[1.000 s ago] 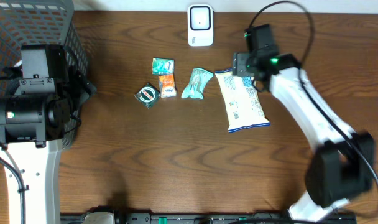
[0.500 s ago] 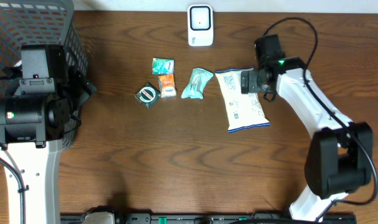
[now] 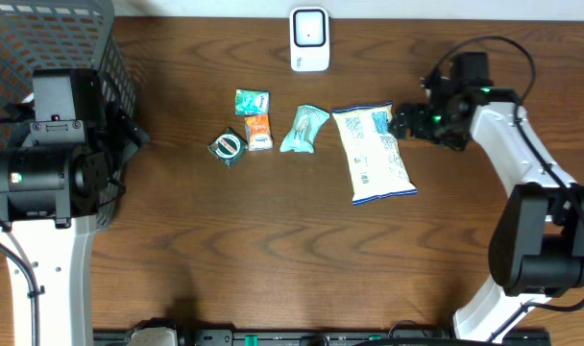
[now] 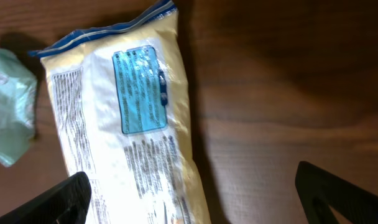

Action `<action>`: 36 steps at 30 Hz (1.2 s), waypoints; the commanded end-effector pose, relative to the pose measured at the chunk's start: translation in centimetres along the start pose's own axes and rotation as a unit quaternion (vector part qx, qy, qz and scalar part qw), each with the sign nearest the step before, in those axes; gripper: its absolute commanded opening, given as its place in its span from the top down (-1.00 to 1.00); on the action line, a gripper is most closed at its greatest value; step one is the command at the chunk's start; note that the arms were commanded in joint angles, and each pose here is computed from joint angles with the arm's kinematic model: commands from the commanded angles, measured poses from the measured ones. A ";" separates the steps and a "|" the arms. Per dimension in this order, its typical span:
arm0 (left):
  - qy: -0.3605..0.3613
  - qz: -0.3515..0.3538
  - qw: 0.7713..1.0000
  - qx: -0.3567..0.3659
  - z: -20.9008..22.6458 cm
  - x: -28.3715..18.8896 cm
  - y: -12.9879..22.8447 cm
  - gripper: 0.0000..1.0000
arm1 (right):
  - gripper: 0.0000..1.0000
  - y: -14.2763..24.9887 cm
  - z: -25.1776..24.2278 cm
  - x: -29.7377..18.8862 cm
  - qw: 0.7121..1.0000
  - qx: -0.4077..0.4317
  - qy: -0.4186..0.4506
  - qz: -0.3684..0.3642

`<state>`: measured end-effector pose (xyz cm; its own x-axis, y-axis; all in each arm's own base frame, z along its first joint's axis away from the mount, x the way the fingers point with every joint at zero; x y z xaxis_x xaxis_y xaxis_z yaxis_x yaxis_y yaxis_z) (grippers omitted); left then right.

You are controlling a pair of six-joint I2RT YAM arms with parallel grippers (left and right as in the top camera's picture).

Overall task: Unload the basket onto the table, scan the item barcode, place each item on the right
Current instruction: 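Reach the right gripper to the chip bag's top edge and grasp it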

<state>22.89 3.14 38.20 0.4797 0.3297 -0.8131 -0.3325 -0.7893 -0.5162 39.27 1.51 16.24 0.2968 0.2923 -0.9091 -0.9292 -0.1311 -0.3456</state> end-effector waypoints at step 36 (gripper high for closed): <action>-0.004 -0.006 1.000 -0.006 0.1 -0.1 -0.2 -0.96 | 0.09 6.2 -0.3 9.9 0.968 -0.034 -0.225 0.106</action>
<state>22.89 3.14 38.19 0.4794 0.3297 -0.8133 -0.3327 -0.7893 -0.5161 37.81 3.29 8.25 0.0374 0.7133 -0.6999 -0.9257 -0.2390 -0.2932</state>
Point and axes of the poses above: each gripper's point midway between its finger pads, its own x axis out along the fingers, its own z axis along the line the jaws close on, y = z × x, the point moved 10 cm from there along -x, back along the fingers, and after that the axes turned 15 degrees about -x, right-handed, at the moved point
